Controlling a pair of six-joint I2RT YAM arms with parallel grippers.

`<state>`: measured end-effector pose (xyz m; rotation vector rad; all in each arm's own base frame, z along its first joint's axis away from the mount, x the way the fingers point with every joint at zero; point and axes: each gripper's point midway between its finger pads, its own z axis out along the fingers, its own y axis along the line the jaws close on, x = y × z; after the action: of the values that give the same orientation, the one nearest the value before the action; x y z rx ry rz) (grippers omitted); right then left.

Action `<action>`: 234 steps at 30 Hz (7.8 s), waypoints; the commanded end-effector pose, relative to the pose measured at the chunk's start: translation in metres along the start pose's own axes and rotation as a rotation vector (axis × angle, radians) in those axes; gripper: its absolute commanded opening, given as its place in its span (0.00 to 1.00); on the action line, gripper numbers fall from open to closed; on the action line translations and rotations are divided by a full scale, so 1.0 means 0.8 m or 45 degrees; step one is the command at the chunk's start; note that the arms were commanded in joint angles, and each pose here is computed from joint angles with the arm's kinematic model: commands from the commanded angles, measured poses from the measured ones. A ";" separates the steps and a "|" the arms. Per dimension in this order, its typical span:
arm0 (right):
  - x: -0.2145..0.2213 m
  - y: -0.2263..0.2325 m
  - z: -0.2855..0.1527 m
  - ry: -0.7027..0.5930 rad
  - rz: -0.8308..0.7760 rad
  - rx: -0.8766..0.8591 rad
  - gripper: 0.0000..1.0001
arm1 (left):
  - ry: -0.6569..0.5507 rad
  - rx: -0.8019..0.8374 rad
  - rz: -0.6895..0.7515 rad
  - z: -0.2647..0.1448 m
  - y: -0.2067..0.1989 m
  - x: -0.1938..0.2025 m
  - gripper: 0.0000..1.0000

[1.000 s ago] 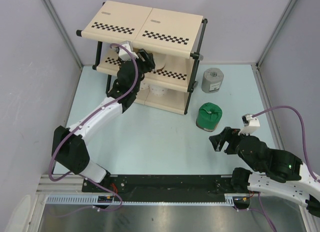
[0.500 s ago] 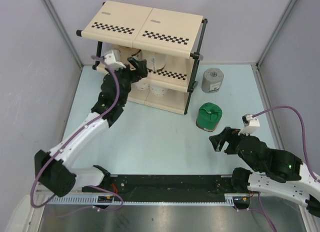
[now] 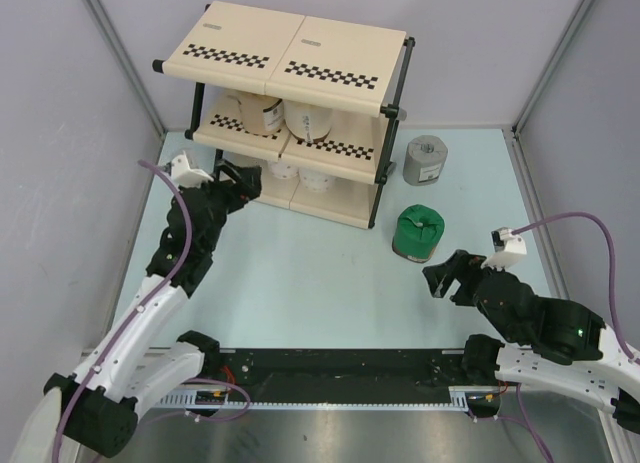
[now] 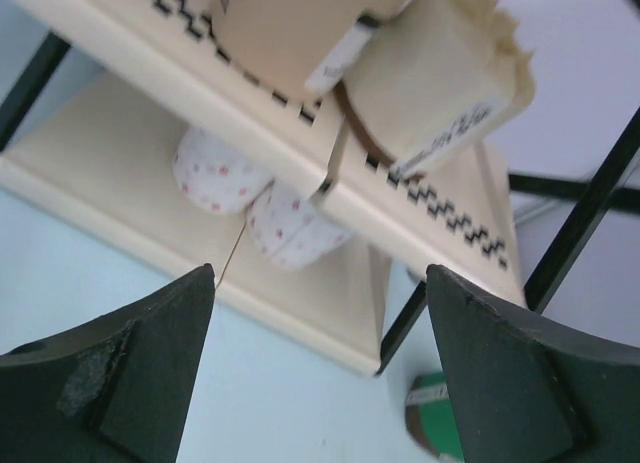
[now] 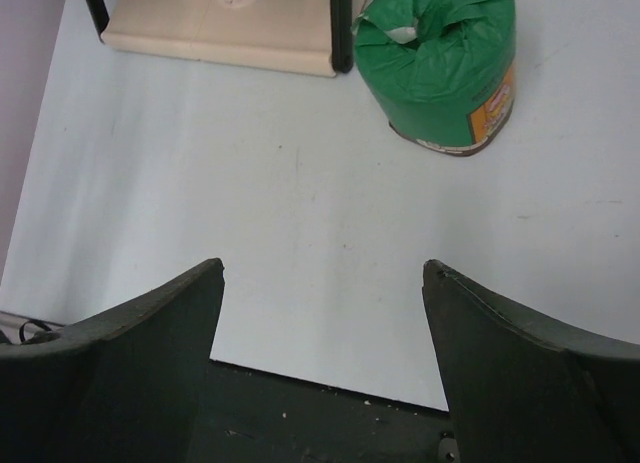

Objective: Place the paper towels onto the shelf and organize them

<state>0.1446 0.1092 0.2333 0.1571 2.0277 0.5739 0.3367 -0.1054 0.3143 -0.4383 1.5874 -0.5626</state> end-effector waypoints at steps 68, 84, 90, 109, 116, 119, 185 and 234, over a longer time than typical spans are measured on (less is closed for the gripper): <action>0.006 -0.136 0.254 0.450 0.086 0.415 0.55 | 0.591 0.193 0.082 -0.112 0.044 0.153 0.96; 0.057 0.013 0.187 0.498 -0.113 0.097 0.37 | 0.577 0.179 0.088 -0.117 0.047 0.148 0.96; 0.090 0.103 0.180 0.483 -0.109 -0.102 0.37 | 0.576 0.171 0.078 -0.118 0.048 0.149 0.96; 0.152 0.256 0.244 0.554 -0.252 -0.295 0.65 | 0.544 0.111 0.097 -0.134 0.058 0.133 0.96; 0.094 0.212 0.199 0.422 -0.293 -0.138 0.77 | 0.549 0.114 0.103 -0.132 0.059 0.137 0.96; 0.063 0.176 0.174 0.345 -0.256 -0.052 0.78 | 0.557 0.116 0.106 -0.131 0.058 0.138 0.96; -0.189 -0.227 0.489 -0.051 0.366 0.707 0.77 | 0.593 0.107 0.148 -0.120 0.061 0.146 0.97; 0.079 0.087 0.148 0.409 -0.249 0.102 0.28 | 0.576 0.118 0.103 -0.145 0.059 0.136 0.98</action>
<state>0.2022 0.2190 0.1747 -0.1545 2.3742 0.4142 0.2139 -0.1174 0.1937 -0.1745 2.0139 -0.6684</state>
